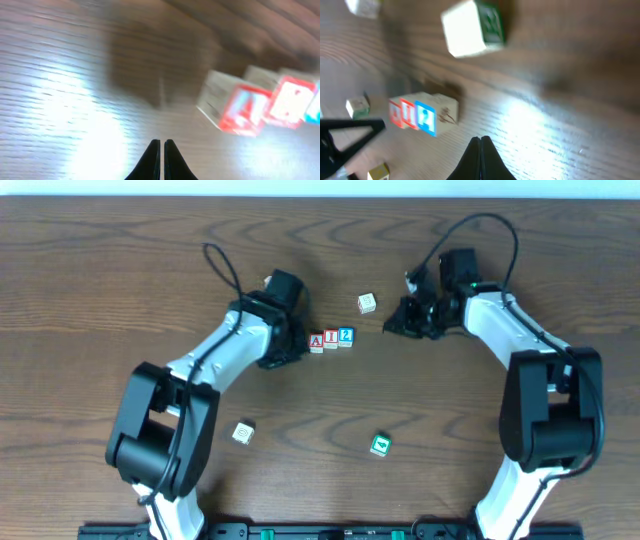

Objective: Spell out Ai2

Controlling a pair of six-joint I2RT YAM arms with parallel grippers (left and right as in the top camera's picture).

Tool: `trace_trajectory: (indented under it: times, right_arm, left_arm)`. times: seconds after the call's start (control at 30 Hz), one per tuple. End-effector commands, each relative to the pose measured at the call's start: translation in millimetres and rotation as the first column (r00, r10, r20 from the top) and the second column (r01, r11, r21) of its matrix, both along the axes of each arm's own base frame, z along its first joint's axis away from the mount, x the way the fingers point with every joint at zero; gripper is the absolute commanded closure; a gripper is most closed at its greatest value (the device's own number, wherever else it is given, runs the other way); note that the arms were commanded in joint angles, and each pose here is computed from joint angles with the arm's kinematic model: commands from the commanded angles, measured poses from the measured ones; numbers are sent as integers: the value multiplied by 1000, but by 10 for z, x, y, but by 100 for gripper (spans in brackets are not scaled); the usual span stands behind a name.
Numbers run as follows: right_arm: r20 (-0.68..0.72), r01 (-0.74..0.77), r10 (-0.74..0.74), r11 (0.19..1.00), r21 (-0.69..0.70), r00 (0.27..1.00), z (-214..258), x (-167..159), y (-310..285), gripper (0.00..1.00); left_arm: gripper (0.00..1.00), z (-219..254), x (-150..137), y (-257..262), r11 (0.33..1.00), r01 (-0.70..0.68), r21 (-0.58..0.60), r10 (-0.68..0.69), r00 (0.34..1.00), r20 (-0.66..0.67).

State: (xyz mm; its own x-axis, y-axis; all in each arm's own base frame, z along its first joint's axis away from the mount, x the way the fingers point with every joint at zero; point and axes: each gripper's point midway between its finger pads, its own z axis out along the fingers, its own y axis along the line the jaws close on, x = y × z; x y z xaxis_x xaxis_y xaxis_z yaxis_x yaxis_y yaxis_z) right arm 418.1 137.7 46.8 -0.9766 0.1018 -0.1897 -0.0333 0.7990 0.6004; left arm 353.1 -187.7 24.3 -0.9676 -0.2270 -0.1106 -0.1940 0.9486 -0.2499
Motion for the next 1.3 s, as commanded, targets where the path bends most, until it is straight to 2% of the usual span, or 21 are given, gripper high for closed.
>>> trace_trajectory:
  times: [0.0,0.27,0.73,1.27]
  right_arm:
    - [106,-5,8,1000,-27,994,301,169,-63,98]
    - [151,0,4,1000,-29,989,479,284,-65,99]
    - [145,3,1,1000,-28,989,478,277,-66,99]
    - [117,2,2,1000,-31,993,450,221,-70,98]
  left_arm:
    - [94,30,-39,-72,992,102,74,-106,993,49]
    - [94,39,-90,-272,978,170,118,-181,979,93]
    - [94,-176,-51,-330,976,177,123,-188,979,83]
    - [94,-174,45,-394,977,181,112,-195,973,126]
